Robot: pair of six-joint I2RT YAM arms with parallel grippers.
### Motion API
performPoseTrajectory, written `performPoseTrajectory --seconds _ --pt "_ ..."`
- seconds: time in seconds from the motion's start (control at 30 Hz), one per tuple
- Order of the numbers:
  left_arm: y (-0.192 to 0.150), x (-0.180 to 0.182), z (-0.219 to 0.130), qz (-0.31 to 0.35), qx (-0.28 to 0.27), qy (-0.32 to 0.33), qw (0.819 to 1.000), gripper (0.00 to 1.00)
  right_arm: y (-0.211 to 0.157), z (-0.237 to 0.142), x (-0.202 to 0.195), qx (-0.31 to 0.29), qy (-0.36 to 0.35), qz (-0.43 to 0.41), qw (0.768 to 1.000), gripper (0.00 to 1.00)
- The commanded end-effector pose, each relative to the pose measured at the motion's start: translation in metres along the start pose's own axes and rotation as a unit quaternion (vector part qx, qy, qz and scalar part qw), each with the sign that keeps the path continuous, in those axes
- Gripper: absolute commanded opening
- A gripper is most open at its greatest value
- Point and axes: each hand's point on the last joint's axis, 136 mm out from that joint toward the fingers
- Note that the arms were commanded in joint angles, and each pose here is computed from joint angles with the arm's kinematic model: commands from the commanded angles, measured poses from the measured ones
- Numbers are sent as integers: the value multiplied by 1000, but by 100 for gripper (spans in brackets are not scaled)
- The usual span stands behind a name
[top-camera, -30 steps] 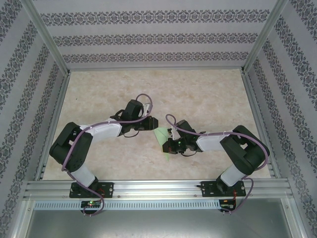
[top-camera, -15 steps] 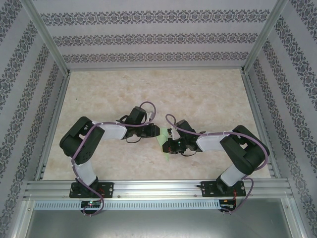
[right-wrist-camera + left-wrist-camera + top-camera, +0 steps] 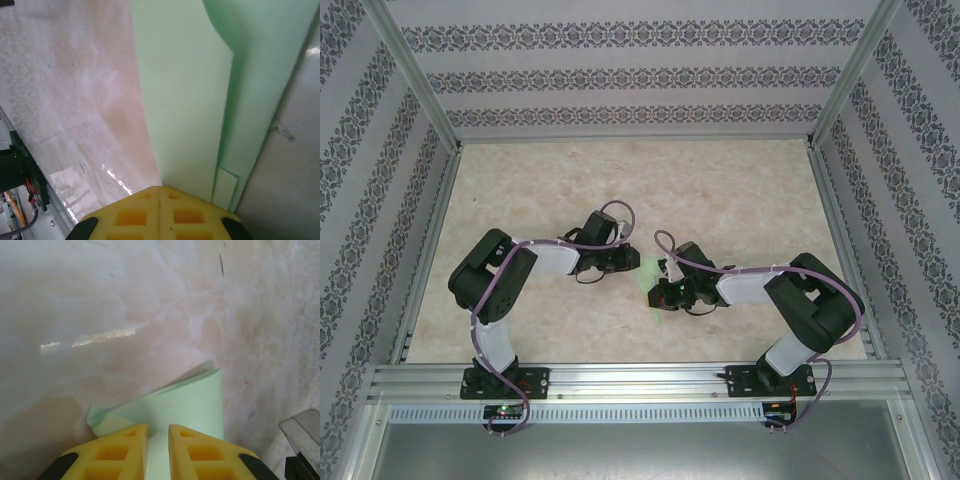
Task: Fold a paper plane with a square sheet of paper (pick it up from the middle)
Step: Fold the wing for the fifth time at the center of the table.
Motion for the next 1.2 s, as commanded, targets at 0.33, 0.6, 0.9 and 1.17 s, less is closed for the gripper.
performPoseTrajectory --seconds 0.33,0.6,0.9,1.17 --pt "37 28 -13 5 -29 53 998 22 -26 3 -28 31 -56 27 998 4" --pt "62 4 -45 26 -41 20 999 26 -22 3 -24 31 -53 22 998 4" --pt "23 -51 -52 58 0 -67 996 26 -10 7 -20 31 -54 13 998 4" --pt "-23 -43 -15 36 72 -90 993 24 -5 4 -18 17 -57 13 998 5"
Point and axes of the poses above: each hand's point on the last joint's axis, 136 mm out from that joint toward the fingers, its own z axis out along the fingers, its own x axis along the line the jaws close on, y = z × x, and after that the axes turned 6 degrees about -z, right-handed
